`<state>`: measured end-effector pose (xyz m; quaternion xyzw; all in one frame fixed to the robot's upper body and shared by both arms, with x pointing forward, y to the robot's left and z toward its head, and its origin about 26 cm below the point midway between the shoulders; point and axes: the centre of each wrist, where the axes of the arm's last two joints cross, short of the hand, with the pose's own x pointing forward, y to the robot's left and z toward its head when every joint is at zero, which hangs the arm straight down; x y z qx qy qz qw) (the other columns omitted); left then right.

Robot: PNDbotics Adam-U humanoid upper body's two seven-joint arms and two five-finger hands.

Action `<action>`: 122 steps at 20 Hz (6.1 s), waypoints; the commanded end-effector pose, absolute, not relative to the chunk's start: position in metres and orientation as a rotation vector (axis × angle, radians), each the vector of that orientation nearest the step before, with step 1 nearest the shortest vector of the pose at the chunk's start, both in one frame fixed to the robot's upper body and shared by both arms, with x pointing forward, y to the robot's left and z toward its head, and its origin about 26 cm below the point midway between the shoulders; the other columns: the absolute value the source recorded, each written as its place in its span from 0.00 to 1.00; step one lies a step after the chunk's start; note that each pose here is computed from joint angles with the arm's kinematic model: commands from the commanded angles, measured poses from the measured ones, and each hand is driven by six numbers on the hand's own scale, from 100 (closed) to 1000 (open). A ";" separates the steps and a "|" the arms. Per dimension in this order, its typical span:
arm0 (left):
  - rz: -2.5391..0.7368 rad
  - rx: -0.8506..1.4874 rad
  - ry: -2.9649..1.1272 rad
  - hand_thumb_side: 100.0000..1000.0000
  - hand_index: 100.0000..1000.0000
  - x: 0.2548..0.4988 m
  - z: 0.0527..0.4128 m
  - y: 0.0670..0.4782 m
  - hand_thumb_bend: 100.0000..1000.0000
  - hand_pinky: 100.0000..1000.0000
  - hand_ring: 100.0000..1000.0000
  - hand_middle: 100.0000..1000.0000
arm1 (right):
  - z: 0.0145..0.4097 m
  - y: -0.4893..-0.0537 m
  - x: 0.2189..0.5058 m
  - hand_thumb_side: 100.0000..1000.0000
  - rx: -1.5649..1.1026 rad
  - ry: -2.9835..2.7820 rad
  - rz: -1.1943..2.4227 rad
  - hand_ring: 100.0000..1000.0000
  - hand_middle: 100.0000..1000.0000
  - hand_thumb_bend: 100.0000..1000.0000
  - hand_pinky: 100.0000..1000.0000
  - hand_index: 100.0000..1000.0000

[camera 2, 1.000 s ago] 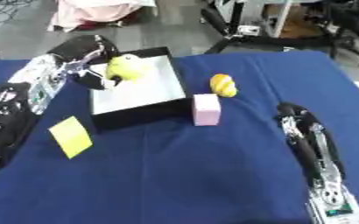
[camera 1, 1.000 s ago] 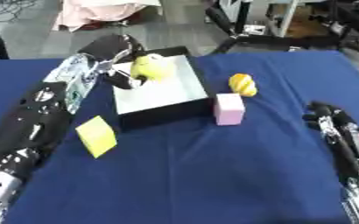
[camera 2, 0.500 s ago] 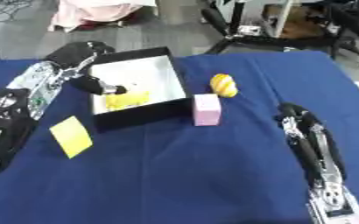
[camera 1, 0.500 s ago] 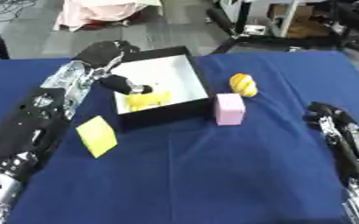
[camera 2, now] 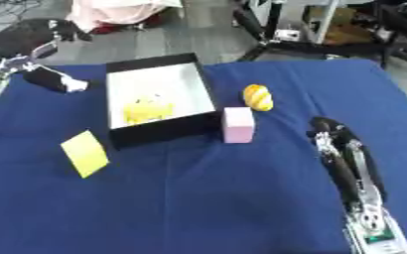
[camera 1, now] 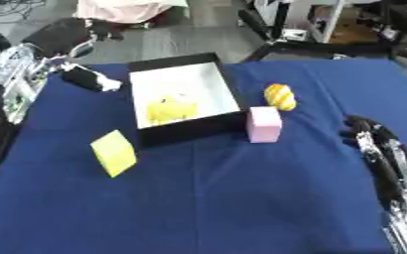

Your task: Pick up objects on the table and place them in the box.

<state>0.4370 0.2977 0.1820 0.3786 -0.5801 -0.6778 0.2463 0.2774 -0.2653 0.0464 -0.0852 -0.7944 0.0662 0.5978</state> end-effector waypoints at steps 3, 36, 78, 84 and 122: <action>-2.140 0.882 -1.459 0.52 0.85 0.402 0.178 0.318 0.59 0.80 0.70 0.71 | 0.053 -0.272 0.279 0.68 -0.230 -1.860 0.175 0.71 0.71 0.00 0.76 0.76; -2.363 0.501 -1.073 0.29 0.90 0.411 0.182 0.286 0.59 0.84 0.75 0.79 | 0.051 -0.270 0.278 0.67 -0.218 -1.854 0.177 0.71 0.71 0.00 0.76 0.76; -2.219 0.694 -1.276 0.11 0.61 0.420 0.269 0.268 0.35 0.73 0.50 0.46 | 0.049 -0.270 0.278 0.68 -0.217 -1.847 0.172 0.71 0.71 0.00 0.76 0.76; -2.030 0.775 -1.390 0.33 0.66 0.444 0.264 0.244 0.49 0.75 0.55 0.52 | 0.048 -0.269 0.278 0.68 -0.209 -1.841 0.171 0.71 0.71 0.00 0.76 0.76; -0.614 0.541 -2.093 0.72 0.81 0.340 0.218 0.303 0.51 0.65 0.65 0.66 | 0.125 -0.286 0.335 0.49 -0.350 -1.937 0.657 0.73 0.73 0.00 0.77 0.81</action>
